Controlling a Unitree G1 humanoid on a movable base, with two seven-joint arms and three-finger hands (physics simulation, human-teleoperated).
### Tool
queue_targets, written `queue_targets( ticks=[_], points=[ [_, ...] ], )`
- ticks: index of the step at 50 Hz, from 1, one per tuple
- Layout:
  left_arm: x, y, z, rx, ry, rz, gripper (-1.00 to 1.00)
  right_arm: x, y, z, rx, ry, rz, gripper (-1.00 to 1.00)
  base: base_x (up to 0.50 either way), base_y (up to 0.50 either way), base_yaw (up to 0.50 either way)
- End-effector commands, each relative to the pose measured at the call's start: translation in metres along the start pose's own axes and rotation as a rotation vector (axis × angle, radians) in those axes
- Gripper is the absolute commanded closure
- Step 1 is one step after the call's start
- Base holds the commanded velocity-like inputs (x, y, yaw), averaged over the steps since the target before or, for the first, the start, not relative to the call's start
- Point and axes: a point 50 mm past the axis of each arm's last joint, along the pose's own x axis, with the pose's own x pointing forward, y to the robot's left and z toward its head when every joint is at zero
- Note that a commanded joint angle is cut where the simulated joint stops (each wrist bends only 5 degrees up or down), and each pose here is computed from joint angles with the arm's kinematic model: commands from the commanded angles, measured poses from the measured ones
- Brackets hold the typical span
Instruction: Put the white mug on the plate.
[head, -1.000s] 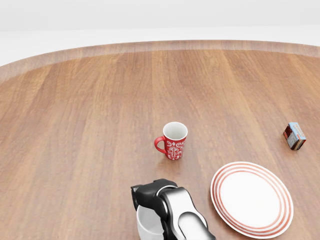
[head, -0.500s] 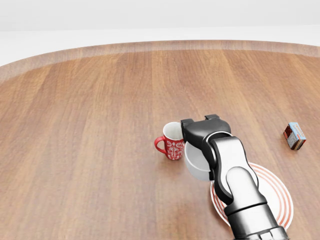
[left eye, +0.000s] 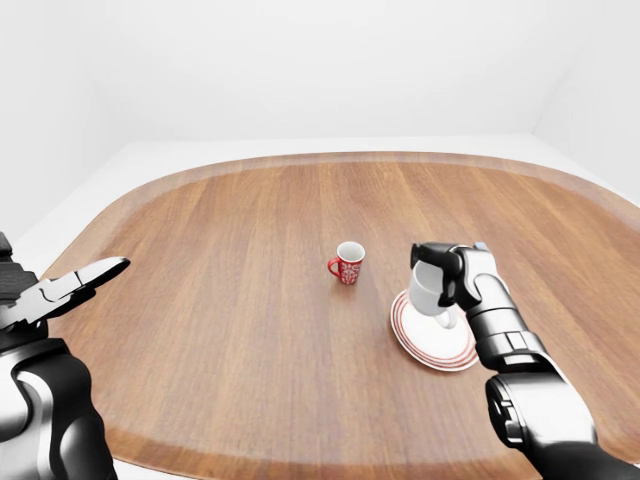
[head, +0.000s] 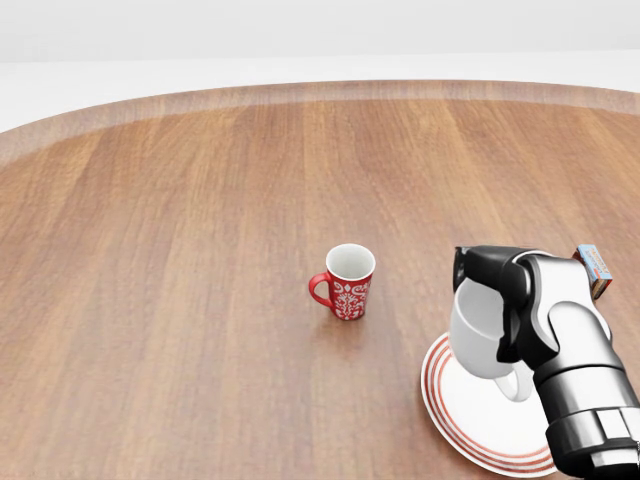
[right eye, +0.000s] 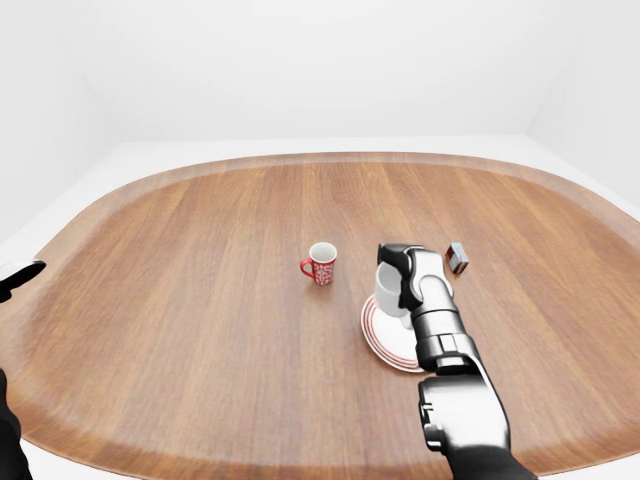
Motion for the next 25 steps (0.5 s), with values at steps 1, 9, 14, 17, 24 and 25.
queue_targets(
  ticks=[1,9,14,17,24,25],
  points=[
    [0.0,-0.001,0.0,0.001,0.0,-0.002,-1.0,0.014,0.015,-0.024,0.169,0.002,0.167,1.0,0.0,0.0,0.0],
    [0.0,0.0,0.001,-0.001,-0.004,-0.001,-1.0,0.021,0.026,-0.031,0.271,0.004,0.161,1.0,0.0,0.0,0.0],
    [-0.001,-0.001,0.001,0.0,-0.003,-0.003,-1.0,0.024,0.03,-0.036,0.315,0.02,0.125,1.0,0.0,0.0,0.0],
    [0.0,-0.001,0.0,0.0,-0.002,-0.003,-1.0,0.024,0.032,-0.04,0.325,0.034,0.104,1.0,0.0,0.0,0.0],
    [0.0,-0.001,-0.001,0.0,0.001,-0.003,-1.0,0.025,0.034,-0.043,0.303,0.055,0.087,1.0,0.0,0.0,0.0],
    [0.0,-0.001,-0.001,0.0,0.002,-0.004,-1.0,0.025,0.033,-0.044,0.304,0.058,0.079,1.0,0.0,0.0,0.0]
  ],
)
